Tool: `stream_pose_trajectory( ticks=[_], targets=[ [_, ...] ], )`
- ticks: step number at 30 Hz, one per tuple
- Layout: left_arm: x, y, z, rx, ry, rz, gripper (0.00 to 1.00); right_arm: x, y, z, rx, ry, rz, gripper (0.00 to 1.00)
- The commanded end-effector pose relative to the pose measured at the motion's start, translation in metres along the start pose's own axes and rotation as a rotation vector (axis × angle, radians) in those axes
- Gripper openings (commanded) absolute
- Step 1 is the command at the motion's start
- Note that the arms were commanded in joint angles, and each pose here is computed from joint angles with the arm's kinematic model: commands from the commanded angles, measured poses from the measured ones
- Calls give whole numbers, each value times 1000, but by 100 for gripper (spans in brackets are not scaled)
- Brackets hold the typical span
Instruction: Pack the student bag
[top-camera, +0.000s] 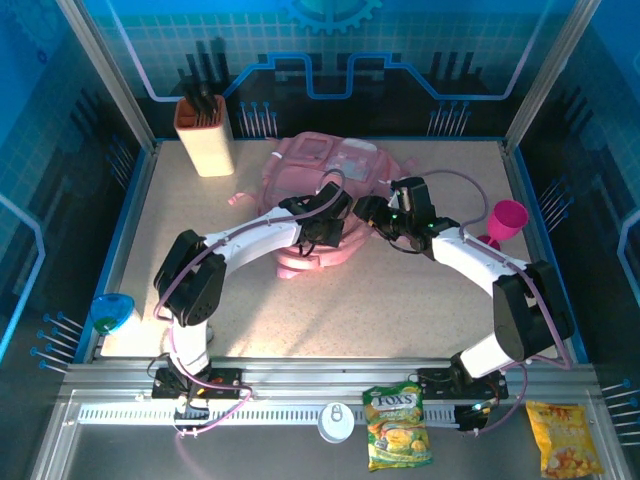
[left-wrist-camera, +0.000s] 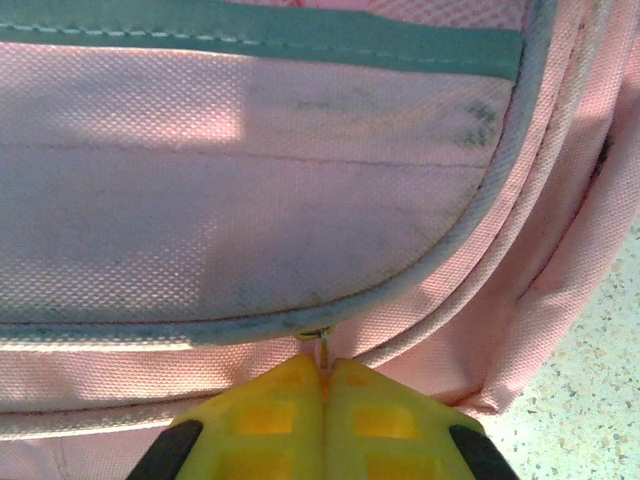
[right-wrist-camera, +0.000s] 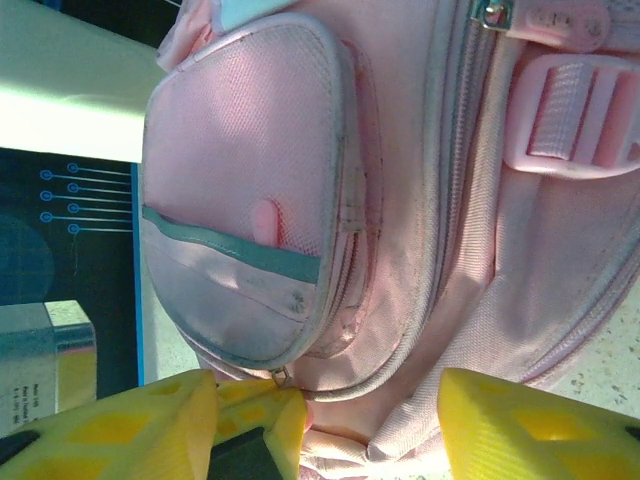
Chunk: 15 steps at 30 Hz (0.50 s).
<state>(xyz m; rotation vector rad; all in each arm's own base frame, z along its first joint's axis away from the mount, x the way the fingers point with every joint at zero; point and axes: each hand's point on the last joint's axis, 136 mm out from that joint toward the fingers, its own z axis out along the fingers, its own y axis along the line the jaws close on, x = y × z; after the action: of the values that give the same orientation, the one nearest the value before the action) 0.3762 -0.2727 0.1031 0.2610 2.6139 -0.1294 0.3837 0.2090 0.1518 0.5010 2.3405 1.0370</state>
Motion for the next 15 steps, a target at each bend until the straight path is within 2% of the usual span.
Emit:
stream_pose_trajectory(
  ticks=[1, 5, 9, 15],
  targets=[
    [-11, -13, -16, 73, -47, 11, 0, -3, -6, 4, -4, -1, 119, 57],
    [-16, -28, -28, 183, -78, 20, 0, 0, 1, 11, -53, 26, 233, 51],
    [-17, -43, -34, 269, -87, 28, 0, 1, 16, 23, -107, 60, 273, 47],
    [-16, -51, -37, 323, -89, 47, 0, 7, 5, 39, -24, 95, 309, 43]
  ],
)
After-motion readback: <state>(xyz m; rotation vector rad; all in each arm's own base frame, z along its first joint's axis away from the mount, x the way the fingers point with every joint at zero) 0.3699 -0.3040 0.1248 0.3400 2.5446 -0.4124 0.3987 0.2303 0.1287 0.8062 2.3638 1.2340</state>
